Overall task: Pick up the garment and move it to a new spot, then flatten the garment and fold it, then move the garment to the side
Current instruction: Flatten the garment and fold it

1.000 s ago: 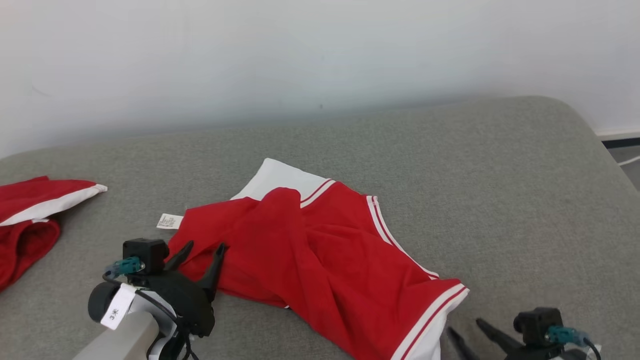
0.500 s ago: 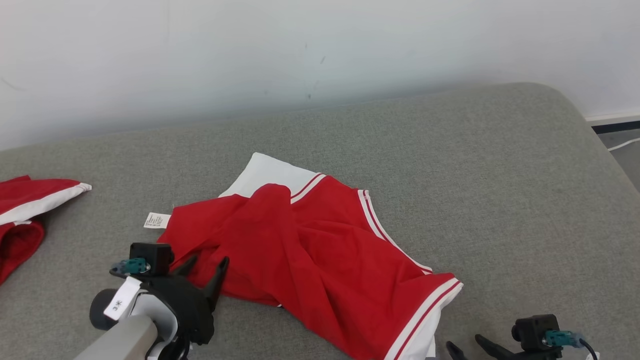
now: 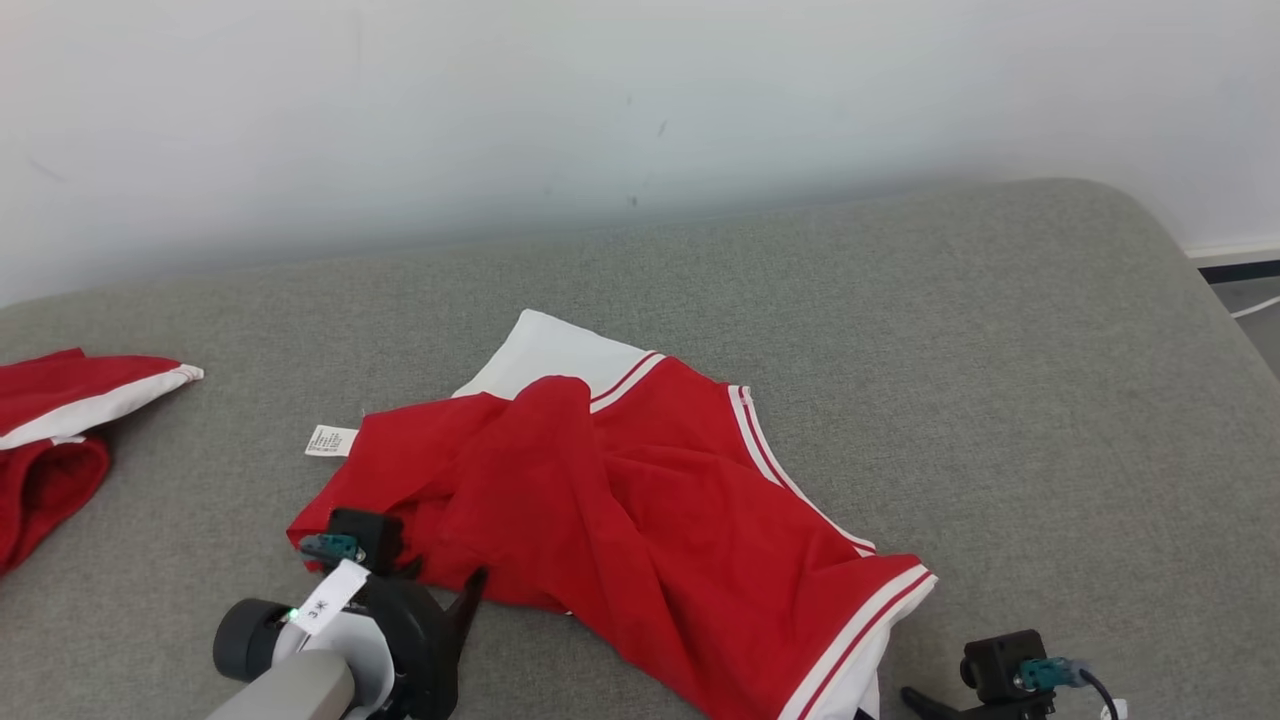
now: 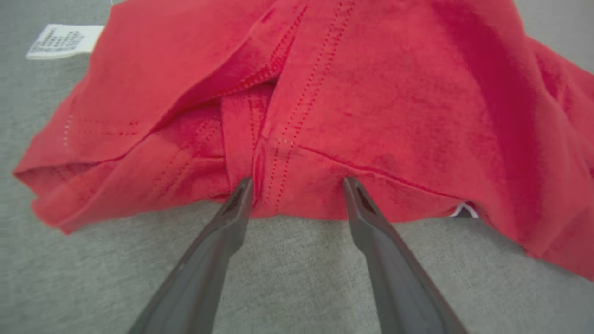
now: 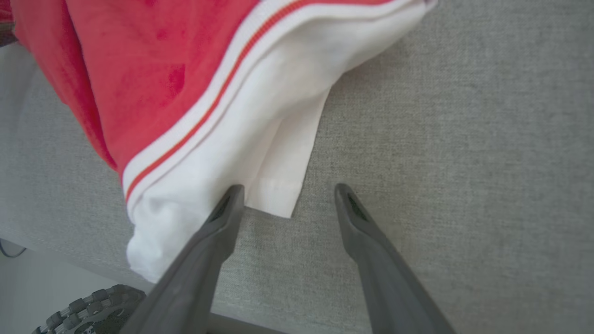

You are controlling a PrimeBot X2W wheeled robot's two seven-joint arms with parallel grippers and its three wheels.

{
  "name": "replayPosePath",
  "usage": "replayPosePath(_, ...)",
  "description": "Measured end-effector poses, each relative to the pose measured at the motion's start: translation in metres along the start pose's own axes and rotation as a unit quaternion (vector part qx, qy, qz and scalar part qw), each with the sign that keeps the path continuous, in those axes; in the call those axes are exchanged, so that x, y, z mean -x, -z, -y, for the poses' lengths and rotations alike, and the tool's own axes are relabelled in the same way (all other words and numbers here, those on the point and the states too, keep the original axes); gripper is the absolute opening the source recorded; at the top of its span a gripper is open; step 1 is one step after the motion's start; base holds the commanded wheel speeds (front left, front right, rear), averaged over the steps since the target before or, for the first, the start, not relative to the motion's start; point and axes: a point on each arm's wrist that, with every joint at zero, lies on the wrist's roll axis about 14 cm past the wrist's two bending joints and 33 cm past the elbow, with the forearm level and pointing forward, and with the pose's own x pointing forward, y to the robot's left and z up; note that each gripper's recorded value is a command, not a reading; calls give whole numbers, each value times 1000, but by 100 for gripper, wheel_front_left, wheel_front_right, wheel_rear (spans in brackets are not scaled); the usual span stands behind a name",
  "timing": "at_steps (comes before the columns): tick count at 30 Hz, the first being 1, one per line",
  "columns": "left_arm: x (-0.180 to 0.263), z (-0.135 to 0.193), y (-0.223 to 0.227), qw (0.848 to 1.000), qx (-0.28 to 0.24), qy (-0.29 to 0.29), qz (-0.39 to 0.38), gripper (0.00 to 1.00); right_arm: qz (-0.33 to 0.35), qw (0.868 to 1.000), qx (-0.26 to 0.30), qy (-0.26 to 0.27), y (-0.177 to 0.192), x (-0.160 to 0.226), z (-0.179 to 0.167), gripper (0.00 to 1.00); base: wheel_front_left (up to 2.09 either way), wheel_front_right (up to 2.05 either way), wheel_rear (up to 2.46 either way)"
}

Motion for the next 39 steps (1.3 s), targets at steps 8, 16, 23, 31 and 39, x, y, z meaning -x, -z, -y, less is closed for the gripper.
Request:
replayPosePath(8, -2, 6, -13, 1000, -27, -2, 4, 100, -22, 1000, 7, 5, 14, -5, -3, 100, 0, 0, 0)
replayPosePath(16, -4, -1, -27, 998, -56, -17, 16, 100, -29, 999, 17, 6, 17, -10, -5, 60, 0, 0, 0)
replayPosePath(23, -7, 0, -16, 999, -43, -20, -4, 0, -27, 1000, 11, 5, 14, -18, -9, 0, 0, 0, 0)
replayPosePath(31, -6, -7, -27, 999, -12, -26, 26, 0, 4, 1000, 5, -1, -5, -20, -8, 0, 0, 0, 0)
replayPosePath(39, 9, -32, -65, 991, 65, -40, 110, 0, 86, 996, 9, 8, -62, -7, 18, 0, 0, 0, 0)
